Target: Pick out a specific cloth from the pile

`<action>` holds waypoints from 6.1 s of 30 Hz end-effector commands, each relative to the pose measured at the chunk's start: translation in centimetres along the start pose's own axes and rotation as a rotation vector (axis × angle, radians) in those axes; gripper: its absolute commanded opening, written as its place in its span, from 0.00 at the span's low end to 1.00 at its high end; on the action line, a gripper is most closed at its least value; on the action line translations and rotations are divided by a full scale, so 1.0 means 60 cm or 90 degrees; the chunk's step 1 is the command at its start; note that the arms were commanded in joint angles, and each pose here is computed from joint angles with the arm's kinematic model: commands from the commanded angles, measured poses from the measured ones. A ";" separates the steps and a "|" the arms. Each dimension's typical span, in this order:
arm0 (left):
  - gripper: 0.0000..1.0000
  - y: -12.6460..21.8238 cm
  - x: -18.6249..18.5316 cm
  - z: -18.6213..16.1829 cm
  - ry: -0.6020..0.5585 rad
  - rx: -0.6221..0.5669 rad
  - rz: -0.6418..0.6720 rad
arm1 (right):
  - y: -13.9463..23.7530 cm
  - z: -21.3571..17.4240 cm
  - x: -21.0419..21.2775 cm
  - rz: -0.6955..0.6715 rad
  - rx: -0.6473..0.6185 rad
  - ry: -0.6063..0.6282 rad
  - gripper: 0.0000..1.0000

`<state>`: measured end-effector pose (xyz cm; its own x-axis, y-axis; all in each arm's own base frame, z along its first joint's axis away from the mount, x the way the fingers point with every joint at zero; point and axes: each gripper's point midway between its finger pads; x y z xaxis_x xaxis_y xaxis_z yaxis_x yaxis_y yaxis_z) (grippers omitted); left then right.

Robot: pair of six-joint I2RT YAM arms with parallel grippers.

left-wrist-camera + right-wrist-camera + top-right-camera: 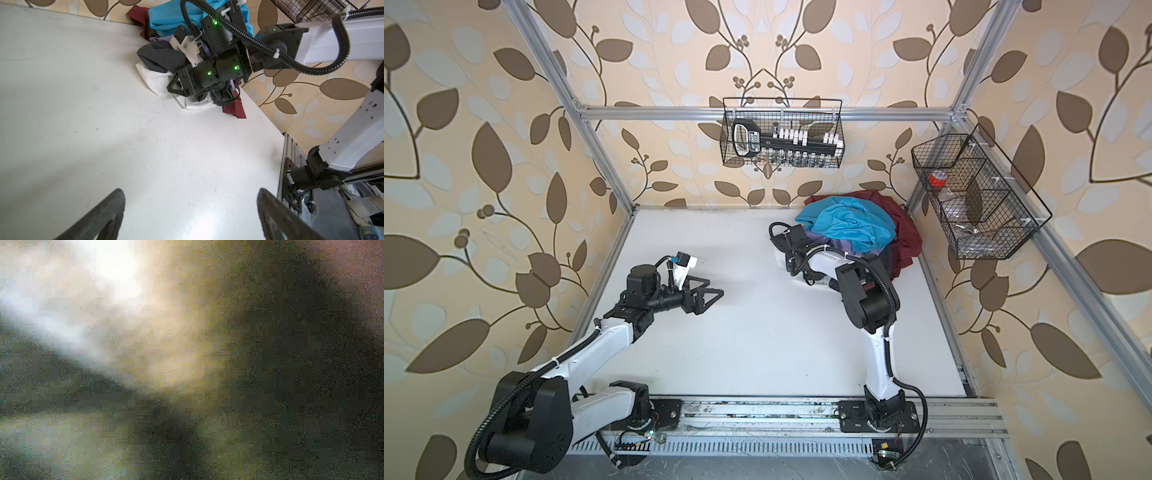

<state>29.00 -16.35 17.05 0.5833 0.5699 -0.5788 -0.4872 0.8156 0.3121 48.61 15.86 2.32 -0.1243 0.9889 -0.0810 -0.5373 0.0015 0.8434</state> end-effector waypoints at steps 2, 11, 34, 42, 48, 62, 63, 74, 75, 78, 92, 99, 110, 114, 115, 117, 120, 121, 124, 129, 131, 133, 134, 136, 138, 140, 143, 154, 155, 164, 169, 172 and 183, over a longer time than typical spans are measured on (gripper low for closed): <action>0.99 0.003 -0.022 0.016 -0.033 -0.016 -0.027 | -0.025 -0.091 -0.022 0.007 0.105 -0.009 0.29; 0.99 0.003 -0.021 0.018 -0.033 -0.018 -0.025 | 0.028 -0.042 -0.026 0.012 0.047 0.000 0.00; 0.99 0.006 -0.028 0.018 -0.036 -0.021 -0.030 | 0.414 0.177 -0.094 -0.077 -0.298 0.033 0.00; 0.99 0.007 -0.029 0.018 -0.038 -0.024 -0.029 | 0.527 0.246 -0.123 -0.118 -0.395 0.035 0.00; 0.99 0.007 -0.029 0.019 -0.039 -0.025 -0.029 | 0.596 0.287 -0.132 -0.122 -0.454 0.033 0.00; 0.99 0.007 -0.029 0.020 -0.040 -0.026 -0.028 | 0.758 0.386 -0.109 -0.060 -0.607 0.041 0.00; 0.99 0.007 -0.029 0.020 -0.040 -0.027 -0.028 | 0.771 0.391 -0.106 -0.051 -0.620 0.042 0.00; 0.99 0.006 -0.028 0.020 -0.040 -0.026 -0.027 | 0.963 0.434 -0.047 0.047 -0.843 0.066 0.00; 0.99 0.006 -0.028 0.019 -0.040 -0.026 -0.027 | 0.978 0.435 -0.048 0.049 -0.862 0.064 0.00; 0.99 0.006 -0.028 0.019 -0.039 -0.026 -0.028 | 1.015 0.435 -0.051 0.056 -0.906 0.060 0.00; 0.99 0.011 -0.029 0.021 -0.046 -0.035 -0.018 | 0.880 0.422 0.064 0.257 -0.815 0.105 0.00; 0.99 0.015 -0.026 0.023 -0.053 -0.044 -0.004 | 0.653 0.358 0.184 0.371 -0.610 0.145 0.00; 0.99 0.024 -0.037 0.029 -0.069 -0.064 -0.004 | 0.472 0.135 0.227 0.328 -0.321 0.193 0.00; 0.99 0.027 -0.039 0.030 -0.073 -0.071 -0.003 | 0.377 0.020 0.191 0.265 -0.171 0.197 0.00; 0.99 0.027 -0.039 0.030 -0.073 -0.071 -0.003 | 0.355 -0.004 0.185 0.251 -0.139 0.202 0.00; 0.99 0.027 -0.040 0.030 -0.071 -0.070 -0.005 | 0.308 -0.045 0.177 0.225 -0.085 0.213 0.00; 0.99 0.026 -0.041 0.030 -0.070 -0.069 -0.007 | 0.264 -0.068 0.195 0.236 -0.050 0.239 0.39; 0.99 0.026 -0.041 0.030 -0.070 -0.068 -0.007 | 0.254 -0.070 0.204 0.247 -0.045 0.245 0.44; 0.99 0.026 -0.040 0.029 -0.071 -0.069 -0.005 | 0.227 -0.069 0.233 0.278 -0.038 0.257 0.71; 0.99 0.023 -0.037 0.028 -0.068 -0.064 -0.004 | 0.204 -0.081 0.289 0.336 -0.018 0.287 0.99; 0.99 0.022 -0.036 0.027 -0.067 -0.062 -0.005 | 0.195 -0.095 0.307 0.354 -0.002 0.300 0.99; 0.99 0.022 -0.036 0.027 -0.066 -0.061 -0.005 | 0.174 -0.108 0.307 0.344 0.020 0.304 0.99; 0.99 0.022 -0.036 0.027 -0.067 -0.062 -0.005 | 0.169 -0.127 0.320 0.344 0.038 0.320 0.99; 0.99 0.022 -0.037 0.027 -0.067 -0.062 -0.006 | 0.146 -0.148 0.319 0.320 0.068 0.333 1.00; 0.99 0.022 -0.037 0.028 -0.068 -0.062 -0.006 | 0.122 -0.174 0.314 0.299 0.101 0.345 0.99; 0.99 0.022 -0.037 0.028 -0.068 -0.063 -0.006 | 0.101 -0.193 0.306 0.275 0.125 0.347 0.99; 0.99 0.022 -0.036 0.028 -0.067 -0.063 -0.005 | 0.075 -0.211 0.292 0.239 0.149 0.343 0.93; 0.99 0.031 -0.043 0.035 -0.074 -0.079 0.001 | 0.061 -0.207 0.291 0.223 0.149 0.323 0.00; 0.99 0.033 -0.046 0.038 -0.075 -0.083 0.001 | 0.071 -0.190 0.293 0.225 0.133 0.319 0.00; 0.99 0.047 -0.069 0.048 -0.106 -0.120 0.032 | 0.280 0.094 0.352 0.346 -0.151 0.265 0.00; 0.99 0.058 -0.083 0.051 -0.137 -0.154 0.059 | 0.398 0.207 0.422 0.492 -0.258 0.255 0.00; 0.99 0.062 -0.082 0.052 -0.139 -0.166 0.072 | 0.461 0.265 0.451 0.559 -0.319 0.244 0.00; 0.99 0.061 -0.081 0.051 -0.138 -0.164 0.072 | 0.426 0.258 0.538 0.769 -0.334 0.192 0.00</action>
<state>26.38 -15.76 22.91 0.6193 0.6851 -0.3836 -0.6830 0.7110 0.1671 43.51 47.79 35.12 -0.8916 0.3508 0.2864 -0.3108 -0.9339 0.1764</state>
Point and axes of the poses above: each gripper's point midway between its finger pads, its own y axis back along the fingers, its own x axis along the line the jaws close on, z = x × y, and after that the axes turned 6 degrees about y, right-handed
